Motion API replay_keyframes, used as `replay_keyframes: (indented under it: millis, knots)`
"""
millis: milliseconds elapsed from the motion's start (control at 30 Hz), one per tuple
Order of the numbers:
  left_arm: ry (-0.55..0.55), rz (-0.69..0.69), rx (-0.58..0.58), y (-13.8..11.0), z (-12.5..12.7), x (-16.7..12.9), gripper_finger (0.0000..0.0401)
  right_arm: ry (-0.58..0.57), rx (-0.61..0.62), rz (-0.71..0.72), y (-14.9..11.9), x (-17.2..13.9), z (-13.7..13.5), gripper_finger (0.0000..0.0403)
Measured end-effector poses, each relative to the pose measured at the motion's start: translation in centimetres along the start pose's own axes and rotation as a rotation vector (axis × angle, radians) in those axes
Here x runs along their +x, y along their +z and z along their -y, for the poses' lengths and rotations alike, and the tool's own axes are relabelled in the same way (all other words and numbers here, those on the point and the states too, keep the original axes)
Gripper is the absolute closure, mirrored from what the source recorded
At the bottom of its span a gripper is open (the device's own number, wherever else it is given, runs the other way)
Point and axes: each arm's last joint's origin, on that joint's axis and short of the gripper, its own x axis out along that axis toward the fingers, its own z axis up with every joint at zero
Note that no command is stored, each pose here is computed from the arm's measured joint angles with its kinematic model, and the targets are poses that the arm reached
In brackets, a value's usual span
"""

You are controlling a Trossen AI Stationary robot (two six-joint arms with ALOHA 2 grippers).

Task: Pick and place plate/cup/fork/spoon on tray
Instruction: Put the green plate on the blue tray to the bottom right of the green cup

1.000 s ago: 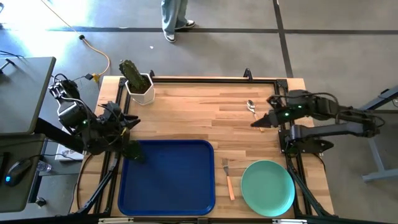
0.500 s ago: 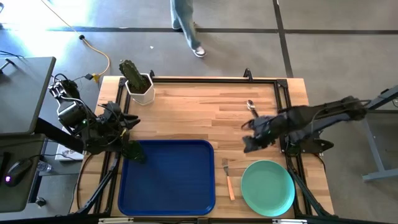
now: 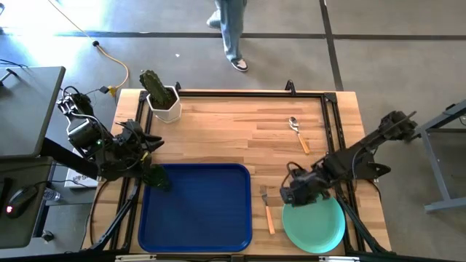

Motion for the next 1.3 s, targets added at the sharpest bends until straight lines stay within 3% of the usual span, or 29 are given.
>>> replay_keyframes:
  millis: [200,400,600,867,1300]
  knots:
    - [0.000,0.000,0.000,0.0,0.0,0.0,0.0316,-0.013,0.048,-0.031,-1.8,2.0,-0.1,0.0323]
    - [-0.003,-0.020,-0.035,-0.1,0.0,0.0,0.0316,0.030,0.010,-0.091,-3.7,4.0,-0.6,0.0323]
    - [-0.012,-0.074,-0.059,-0.2,0.0,0.0,0.0316,-0.026,-0.022,-0.080,-4.6,5.9,-0.1,0.0323]
    - [-0.011,-0.075,-0.090,-0.2,0.0,0.0,0.0316,-0.048,-0.068,-0.016,-5.0,7.5,0.4,0.0323]
    - [-0.017,-0.127,-0.114,-0.4,0.1,0.0,0.0316,0.043,-0.213,0.185,-4.6,7.8,0.3,0.0322]
